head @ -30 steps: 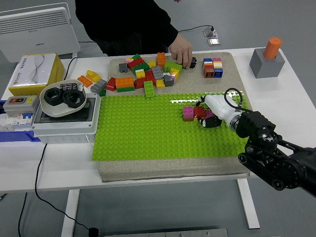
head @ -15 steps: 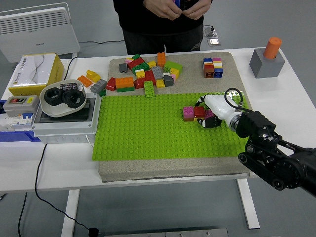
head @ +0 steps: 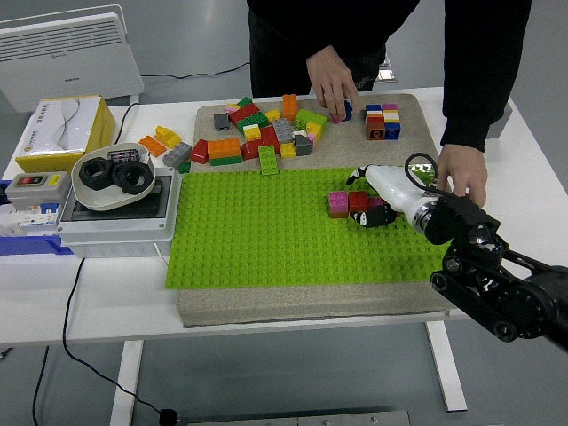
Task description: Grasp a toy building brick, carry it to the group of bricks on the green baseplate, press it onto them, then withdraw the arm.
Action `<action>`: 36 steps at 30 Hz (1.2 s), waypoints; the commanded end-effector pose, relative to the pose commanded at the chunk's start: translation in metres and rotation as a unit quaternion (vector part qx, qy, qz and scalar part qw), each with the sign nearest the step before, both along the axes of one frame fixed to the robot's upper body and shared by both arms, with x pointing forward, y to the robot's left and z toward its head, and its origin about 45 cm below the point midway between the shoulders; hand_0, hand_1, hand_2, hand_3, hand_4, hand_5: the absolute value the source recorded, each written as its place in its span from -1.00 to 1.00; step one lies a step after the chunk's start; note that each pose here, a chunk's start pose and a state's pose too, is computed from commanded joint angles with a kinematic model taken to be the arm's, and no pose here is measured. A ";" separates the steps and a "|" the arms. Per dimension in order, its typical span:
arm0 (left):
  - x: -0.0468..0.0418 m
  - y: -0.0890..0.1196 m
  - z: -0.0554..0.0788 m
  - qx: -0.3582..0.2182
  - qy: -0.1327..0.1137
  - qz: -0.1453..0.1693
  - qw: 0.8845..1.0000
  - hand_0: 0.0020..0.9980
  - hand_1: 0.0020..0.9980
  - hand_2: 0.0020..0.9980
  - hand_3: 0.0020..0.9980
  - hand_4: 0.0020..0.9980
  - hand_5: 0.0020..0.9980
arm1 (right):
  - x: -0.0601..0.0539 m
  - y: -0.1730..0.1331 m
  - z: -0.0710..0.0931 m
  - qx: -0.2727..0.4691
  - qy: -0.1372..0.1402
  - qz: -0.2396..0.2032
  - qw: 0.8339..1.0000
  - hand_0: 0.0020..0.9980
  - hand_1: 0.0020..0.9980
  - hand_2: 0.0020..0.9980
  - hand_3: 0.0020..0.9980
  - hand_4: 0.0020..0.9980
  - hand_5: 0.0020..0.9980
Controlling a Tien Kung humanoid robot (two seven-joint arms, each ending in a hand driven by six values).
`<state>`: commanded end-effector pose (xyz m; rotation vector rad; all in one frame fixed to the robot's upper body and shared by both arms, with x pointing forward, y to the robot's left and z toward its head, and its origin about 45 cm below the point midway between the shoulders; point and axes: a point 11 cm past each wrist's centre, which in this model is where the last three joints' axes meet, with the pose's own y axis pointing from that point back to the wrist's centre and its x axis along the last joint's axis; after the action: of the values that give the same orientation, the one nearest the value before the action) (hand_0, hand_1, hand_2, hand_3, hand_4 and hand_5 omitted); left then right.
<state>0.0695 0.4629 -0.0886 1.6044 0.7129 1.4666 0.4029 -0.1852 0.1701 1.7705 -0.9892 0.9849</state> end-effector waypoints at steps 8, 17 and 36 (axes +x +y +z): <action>0.0002 -0.001 0.000 -0.001 0.000 0.001 1.000 0.35 0.01 0.05 0.04 0.34 -0.01 | -0.010 0.002 0.020 0.010 -0.035 0.014 0.999 0.55 0.58 0.66 0.54 0.64 -0.51; -0.0029 -0.002 -0.001 -0.003 0.001 0.003 1.000 0.35 0.01 0.05 0.04 0.34 -0.01 | -0.021 -0.002 0.019 -0.018 -0.050 0.021 0.998 0.56 0.59 0.66 0.40 0.79 -0.09; -0.0051 -0.002 -0.002 -0.004 0.004 0.004 1.000 0.35 0.02 0.05 0.04 0.34 -0.01 | -0.023 -0.007 0.002 -0.070 -0.043 0.025 0.996 0.58 0.60 0.66 0.31 0.78 -0.05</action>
<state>0.0644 0.4605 -0.0906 1.6035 0.7284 1.4626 0.3804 -0.1925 0.1724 1.6560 -0.9099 1.1431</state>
